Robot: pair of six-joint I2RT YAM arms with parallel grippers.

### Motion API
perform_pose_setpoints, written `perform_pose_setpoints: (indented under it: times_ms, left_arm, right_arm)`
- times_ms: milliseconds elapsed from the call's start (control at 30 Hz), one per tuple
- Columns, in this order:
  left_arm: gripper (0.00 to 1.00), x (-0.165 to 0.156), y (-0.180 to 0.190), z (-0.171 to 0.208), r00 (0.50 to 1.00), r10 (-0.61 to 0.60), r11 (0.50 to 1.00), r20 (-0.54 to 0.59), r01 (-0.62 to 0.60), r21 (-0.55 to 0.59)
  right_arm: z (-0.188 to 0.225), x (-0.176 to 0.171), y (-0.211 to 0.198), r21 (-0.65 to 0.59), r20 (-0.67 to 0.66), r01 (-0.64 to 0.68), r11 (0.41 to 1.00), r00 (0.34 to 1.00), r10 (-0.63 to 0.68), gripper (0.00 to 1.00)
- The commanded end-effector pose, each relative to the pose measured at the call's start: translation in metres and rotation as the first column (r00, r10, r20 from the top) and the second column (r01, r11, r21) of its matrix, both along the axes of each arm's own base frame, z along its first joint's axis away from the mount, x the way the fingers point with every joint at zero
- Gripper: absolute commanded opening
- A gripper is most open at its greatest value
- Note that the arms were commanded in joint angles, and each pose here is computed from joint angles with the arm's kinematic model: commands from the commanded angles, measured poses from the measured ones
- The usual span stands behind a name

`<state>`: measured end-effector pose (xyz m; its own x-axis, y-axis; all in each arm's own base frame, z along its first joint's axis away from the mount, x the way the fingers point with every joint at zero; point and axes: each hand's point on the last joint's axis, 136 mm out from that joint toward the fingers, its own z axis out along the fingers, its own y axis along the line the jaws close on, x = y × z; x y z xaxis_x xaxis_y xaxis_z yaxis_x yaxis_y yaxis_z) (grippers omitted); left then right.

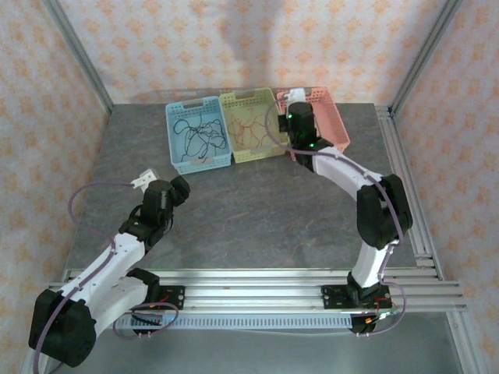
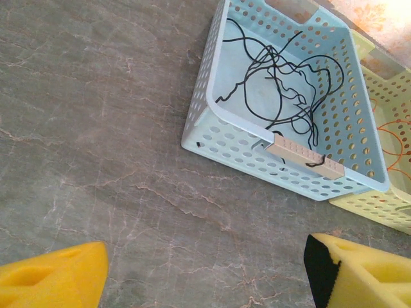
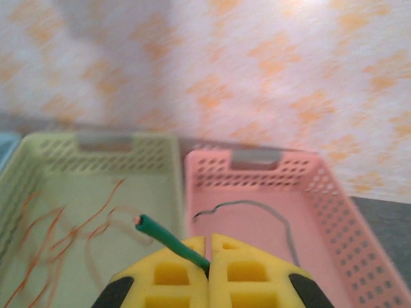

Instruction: Untangle the cables

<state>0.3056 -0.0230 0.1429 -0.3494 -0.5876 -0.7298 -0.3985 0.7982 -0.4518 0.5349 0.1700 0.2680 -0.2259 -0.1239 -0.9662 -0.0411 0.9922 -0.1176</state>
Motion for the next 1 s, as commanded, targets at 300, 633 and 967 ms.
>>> perform_pose_setpoints:
  times_ms: [300,633,967]
  left_arm:
    - [0.81,0.003,0.005,0.001,1.0,0.029,1.0,0.005,-0.029,0.0]
    - [0.81,0.004,0.003,0.001,1.0,0.02,1.0,0.008,-0.02,0.0]
    - [0.83,0.0,0.009,0.003,0.999,0.052,0.999,0.004,-0.052,0.012]
  right_arm:
    - [-0.02,0.104,-0.068,0.081,-0.012,0.274,0.958,0.962,-0.274,0.0]
    - [-0.032,0.111,-0.073,0.144,-0.018,0.27,0.952,0.963,-0.27,0.61]
    - [0.0,-0.041,-0.115,0.329,0.079,0.271,0.905,0.947,-0.312,0.6]
